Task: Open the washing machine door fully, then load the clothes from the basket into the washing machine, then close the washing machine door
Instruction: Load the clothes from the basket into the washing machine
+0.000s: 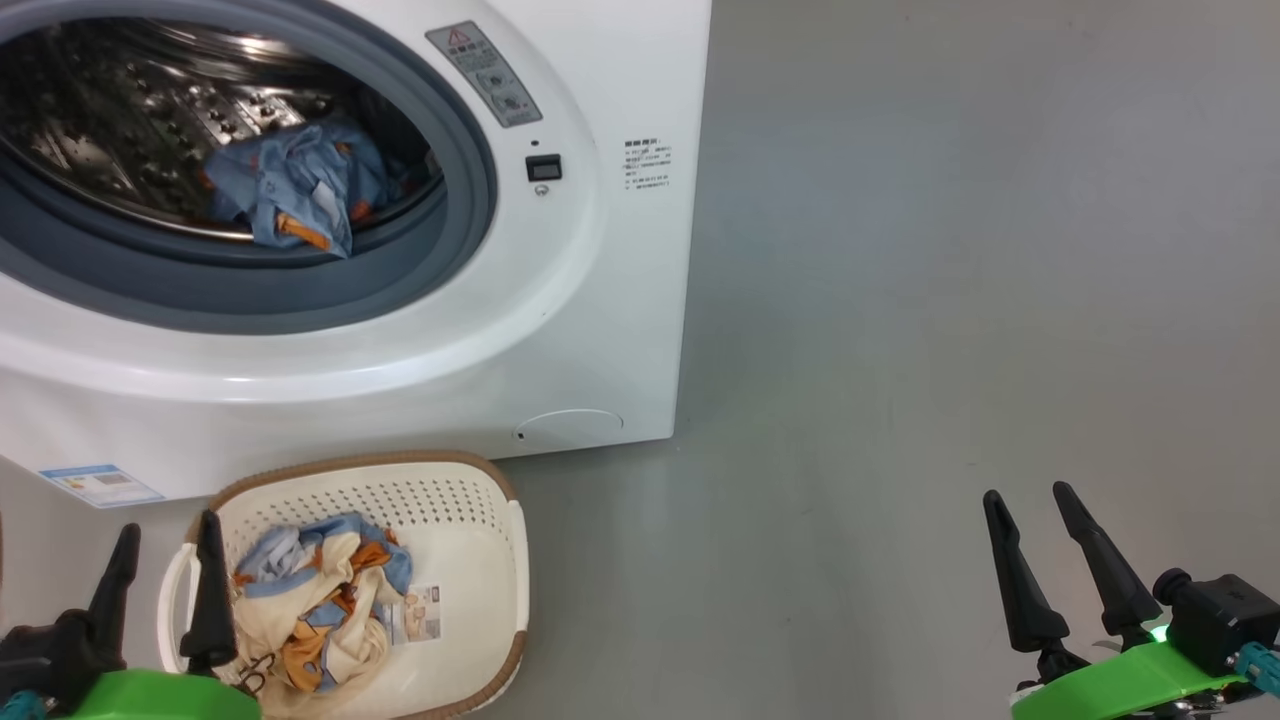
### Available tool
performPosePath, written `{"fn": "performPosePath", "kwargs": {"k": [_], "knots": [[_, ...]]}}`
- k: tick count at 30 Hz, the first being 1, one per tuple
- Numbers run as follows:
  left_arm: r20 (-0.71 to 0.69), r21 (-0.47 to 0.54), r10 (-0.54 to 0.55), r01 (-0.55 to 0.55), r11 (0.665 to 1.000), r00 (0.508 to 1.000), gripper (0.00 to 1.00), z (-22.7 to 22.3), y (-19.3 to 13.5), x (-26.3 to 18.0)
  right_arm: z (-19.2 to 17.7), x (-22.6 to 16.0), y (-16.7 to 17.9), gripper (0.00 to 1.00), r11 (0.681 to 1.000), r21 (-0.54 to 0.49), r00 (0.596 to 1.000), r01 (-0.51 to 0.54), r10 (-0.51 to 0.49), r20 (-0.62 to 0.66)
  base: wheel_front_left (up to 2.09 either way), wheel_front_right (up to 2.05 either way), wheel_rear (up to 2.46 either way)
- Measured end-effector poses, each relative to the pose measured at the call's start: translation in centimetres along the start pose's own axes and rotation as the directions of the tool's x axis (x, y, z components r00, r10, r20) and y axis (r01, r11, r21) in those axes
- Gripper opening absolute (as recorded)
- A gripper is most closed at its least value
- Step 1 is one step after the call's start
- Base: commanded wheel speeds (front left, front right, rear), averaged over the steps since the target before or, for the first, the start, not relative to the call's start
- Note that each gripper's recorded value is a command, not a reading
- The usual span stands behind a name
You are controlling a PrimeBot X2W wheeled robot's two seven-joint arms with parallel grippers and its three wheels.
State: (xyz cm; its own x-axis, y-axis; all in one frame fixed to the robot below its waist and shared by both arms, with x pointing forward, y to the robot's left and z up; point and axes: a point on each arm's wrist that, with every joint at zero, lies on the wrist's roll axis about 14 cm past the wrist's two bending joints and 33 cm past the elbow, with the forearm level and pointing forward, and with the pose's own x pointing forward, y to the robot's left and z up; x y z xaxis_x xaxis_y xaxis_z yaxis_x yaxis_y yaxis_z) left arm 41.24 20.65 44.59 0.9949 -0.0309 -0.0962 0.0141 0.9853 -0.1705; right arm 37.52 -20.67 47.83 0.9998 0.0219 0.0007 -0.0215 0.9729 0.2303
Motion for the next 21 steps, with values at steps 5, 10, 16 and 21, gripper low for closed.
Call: {"fn": "performPosePath", "kwargs": {"k": [5,10,16,21], "knots": [[-0.036,-0.01,0.006,-0.006,1.0,0.999,1.0,-1.3,0.0,0.1,-0.3,0.3,0.0,1.0,1.0,0.003,1.0,0.003,-0.003,-0.006,0.0,0.0,0.0],[-0.109,-0.017,0.021,-0.023,1.0,0.994,1.0,-3.7,0.4,-0.1,-0.3,1.4,0.3,1.0,1.0,0.01,1.0,-0.003,0.003,0.002,0.0,0.0,0.0],[-0.244,-0.033,0.043,-0.053,0.998,0.969,1.0,-8.2,0.7,-0.6,-0.6,3.1,1.3,1.0,0.999,0.023,1.0,-0.027,0.027,0.006,0.0,0.0,0.0],[-0.328,-0.051,0.036,-0.056,0.997,0.944,1.0,-11.1,0.3,0.7,-1.4,4.6,1.5,1.0,0.999,0.018,0.999,-0.035,0.035,-0.007,0.0,0.0,0.0]]}}
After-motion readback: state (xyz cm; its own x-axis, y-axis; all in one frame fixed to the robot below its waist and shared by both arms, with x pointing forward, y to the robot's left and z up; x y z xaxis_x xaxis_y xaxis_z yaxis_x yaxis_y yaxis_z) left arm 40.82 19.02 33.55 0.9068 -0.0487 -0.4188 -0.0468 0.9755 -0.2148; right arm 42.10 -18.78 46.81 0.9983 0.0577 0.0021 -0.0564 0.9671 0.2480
